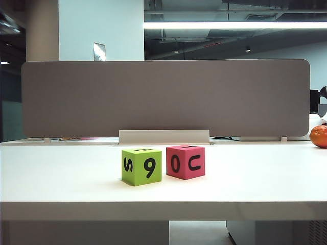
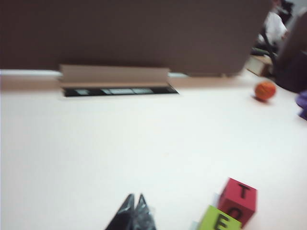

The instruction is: Stack one letter block on top of another letter block.

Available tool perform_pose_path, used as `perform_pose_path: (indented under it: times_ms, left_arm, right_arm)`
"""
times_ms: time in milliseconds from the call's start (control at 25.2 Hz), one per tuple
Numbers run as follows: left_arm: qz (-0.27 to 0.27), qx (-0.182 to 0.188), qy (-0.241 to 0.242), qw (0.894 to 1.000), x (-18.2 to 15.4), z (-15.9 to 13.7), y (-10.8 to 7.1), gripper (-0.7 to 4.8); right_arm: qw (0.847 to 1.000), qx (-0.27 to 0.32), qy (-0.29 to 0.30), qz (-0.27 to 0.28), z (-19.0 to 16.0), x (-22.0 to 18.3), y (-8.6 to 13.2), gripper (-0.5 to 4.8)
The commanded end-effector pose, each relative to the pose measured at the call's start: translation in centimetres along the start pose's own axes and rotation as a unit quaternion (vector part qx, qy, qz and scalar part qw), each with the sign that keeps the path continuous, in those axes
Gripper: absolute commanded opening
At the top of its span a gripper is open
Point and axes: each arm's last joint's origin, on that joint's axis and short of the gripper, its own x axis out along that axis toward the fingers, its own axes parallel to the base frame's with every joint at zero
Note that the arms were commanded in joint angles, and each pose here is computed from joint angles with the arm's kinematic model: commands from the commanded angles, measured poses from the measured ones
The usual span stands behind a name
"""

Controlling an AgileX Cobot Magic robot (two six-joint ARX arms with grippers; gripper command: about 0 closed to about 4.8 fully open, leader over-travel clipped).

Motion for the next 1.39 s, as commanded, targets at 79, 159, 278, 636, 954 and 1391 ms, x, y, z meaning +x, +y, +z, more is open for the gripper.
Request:
perform_pose_path:
  times_ms: [79,159,278,636,954,1391]
  left_arm:
    - [-0.034,-0.009,0.033,0.999,2.5,-0.2,-0.4,0.01]
    - [-0.047,-0.017,0.060,0.997,3.8,-0.7,-0.5,0.41]
    - [-0.065,-0.026,0.097,0.993,5.6,-1.6,-0.9,1.00]
    - [-0.108,-0.037,0.174,0.978,10.5,-4.4,-2.1,1.38]
    - [-0.134,-0.032,0.206,0.969,13.3,-5.1,-3.3,1.56]
    - [-0.159,0.047,0.222,0.961,15.8,-6.2,-5.8,3.81]
  right_arm:
    - [1.000,0.000,-0.002,0.002,-0.1,0.0,0.0,-0.01]
    - [1.000,0.000,-0.002,0.002,-0.1,0.1,0.0,-0.01]
    - [1.000,0.000,-0.002,0.002,-0.1,0.1,0.0,-0.01]
    - [1.000,0.000,-0.002,0.003,-0.1,0.1,0.0,-0.01]
    - [1.000,0.000,-0.002,0.003,-0.1,0.1,0.0,-0.01]
    - [1.000,0.000,-0.002,0.003,-0.1,0.1,0.0,-0.01]
